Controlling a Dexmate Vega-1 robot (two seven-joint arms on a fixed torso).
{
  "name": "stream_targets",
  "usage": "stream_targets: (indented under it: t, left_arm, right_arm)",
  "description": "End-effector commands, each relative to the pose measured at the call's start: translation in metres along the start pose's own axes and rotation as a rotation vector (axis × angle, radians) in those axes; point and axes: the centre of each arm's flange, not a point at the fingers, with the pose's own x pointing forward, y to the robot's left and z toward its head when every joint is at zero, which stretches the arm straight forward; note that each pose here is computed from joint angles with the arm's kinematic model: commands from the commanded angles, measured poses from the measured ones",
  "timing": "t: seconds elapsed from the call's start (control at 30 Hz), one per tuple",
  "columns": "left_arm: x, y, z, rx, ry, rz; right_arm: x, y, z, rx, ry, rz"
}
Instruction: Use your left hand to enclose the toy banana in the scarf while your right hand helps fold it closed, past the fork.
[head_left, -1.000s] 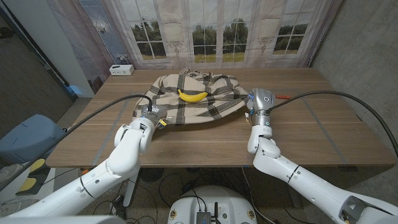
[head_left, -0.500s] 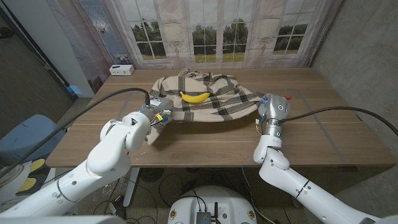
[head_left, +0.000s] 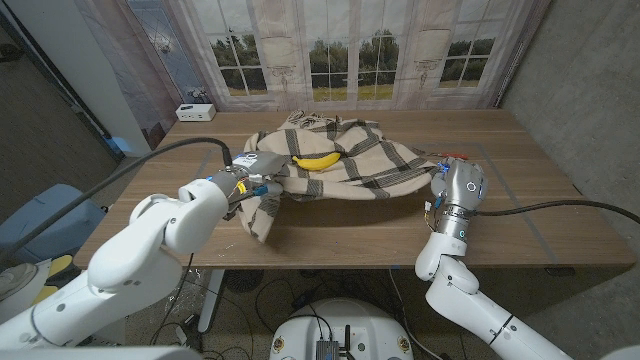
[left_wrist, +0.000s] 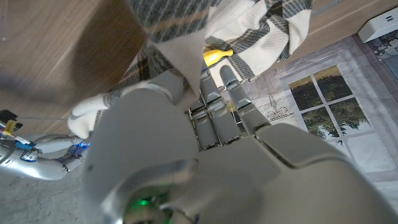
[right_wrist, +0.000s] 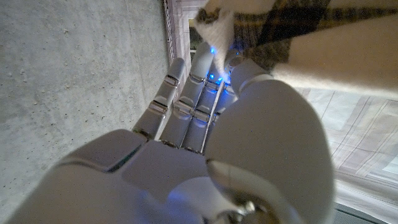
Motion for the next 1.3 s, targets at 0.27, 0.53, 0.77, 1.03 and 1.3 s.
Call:
stream_targets:
  t: [0.27,0.53,0.77,1.03,1.3]
  left_arm:
    - [-0.027,0.025,0.017,-0.193,-0.316,0.000]
    - [-0.029,0.034,0.020,-0.265,-0.461,-0.003]
    - [-0.035,0.041,0.015,-0.215,-0.398,0.042]
    - [-0.045,0.058,-0.009,-0.162,-0.237,0.110]
    - [-0.033,0.065,-0.040,-0.171,-0.135,0.111]
  right_arm:
    - [-0.024,-0.037,-0.024,0.025,0.081,-0.215]
    - [-0.030,-0.048,-0.034,0.051,0.144,-0.332]
    - [-0.025,-0.052,-0.032,0.073,0.127,-0.370]
    - [-0.008,-0.050,-0.018,0.079,0.042,-0.353]
    - [0.010,-0.043,0.003,0.099,-0.048,-0.317]
